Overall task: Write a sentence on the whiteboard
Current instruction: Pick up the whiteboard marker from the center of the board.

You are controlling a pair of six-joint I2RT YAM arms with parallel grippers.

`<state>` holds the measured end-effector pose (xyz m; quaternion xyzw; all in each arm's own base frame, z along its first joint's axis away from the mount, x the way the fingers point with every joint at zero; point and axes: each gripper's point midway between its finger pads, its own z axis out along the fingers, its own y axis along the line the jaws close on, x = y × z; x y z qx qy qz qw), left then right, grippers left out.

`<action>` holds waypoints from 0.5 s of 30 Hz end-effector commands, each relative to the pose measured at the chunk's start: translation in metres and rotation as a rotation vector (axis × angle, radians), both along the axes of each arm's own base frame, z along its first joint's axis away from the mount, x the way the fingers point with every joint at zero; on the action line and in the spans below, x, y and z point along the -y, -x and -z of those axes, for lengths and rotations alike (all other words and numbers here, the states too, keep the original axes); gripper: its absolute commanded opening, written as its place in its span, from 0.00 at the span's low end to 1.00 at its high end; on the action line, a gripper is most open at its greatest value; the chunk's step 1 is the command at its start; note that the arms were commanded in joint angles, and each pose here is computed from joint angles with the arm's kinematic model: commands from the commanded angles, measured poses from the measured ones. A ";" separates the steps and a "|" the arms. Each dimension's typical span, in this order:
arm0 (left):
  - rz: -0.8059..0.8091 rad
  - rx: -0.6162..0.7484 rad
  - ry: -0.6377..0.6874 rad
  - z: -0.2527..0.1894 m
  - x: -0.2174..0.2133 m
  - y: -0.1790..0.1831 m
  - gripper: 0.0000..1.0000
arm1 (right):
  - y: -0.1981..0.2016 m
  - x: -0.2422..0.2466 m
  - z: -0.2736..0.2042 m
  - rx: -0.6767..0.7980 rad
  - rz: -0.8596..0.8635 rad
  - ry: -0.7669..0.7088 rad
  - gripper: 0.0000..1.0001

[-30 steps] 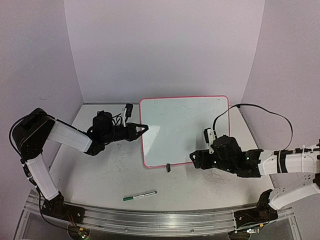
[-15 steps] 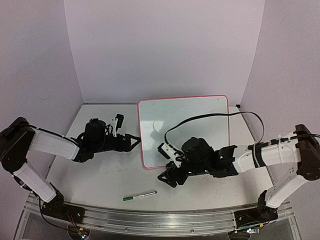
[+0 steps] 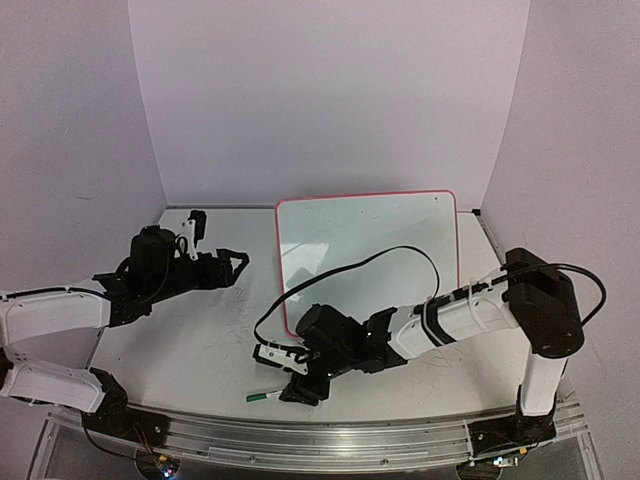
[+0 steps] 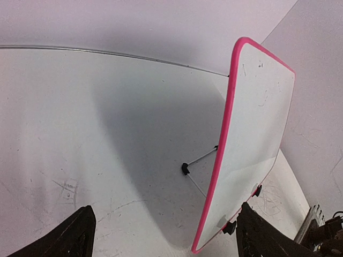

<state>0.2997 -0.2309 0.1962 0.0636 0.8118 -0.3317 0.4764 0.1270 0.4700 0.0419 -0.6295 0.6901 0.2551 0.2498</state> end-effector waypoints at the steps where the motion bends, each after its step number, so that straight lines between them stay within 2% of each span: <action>1: -0.043 -0.015 -0.026 0.001 -0.010 -0.001 0.93 | -0.001 -0.005 0.017 0.064 -0.049 0.057 0.63; 8: -0.044 -0.019 -0.028 0.002 -0.009 -0.002 0.93 | -0.005 0.000 0.035 0.107 -0.048 0.104 0.39; 12: -0.042 -0.014 -0.029 0.001 -0.010 -0.001 0.93 | -0.007 0.008 0.043 0.117 -0.033 0.124 0.20; 15: -0.063 -0.016 -0.036 0.003 -0.014 -0.002 0.93 | -0.008 0.013 0.035 0.122 0.009 0.076 0.06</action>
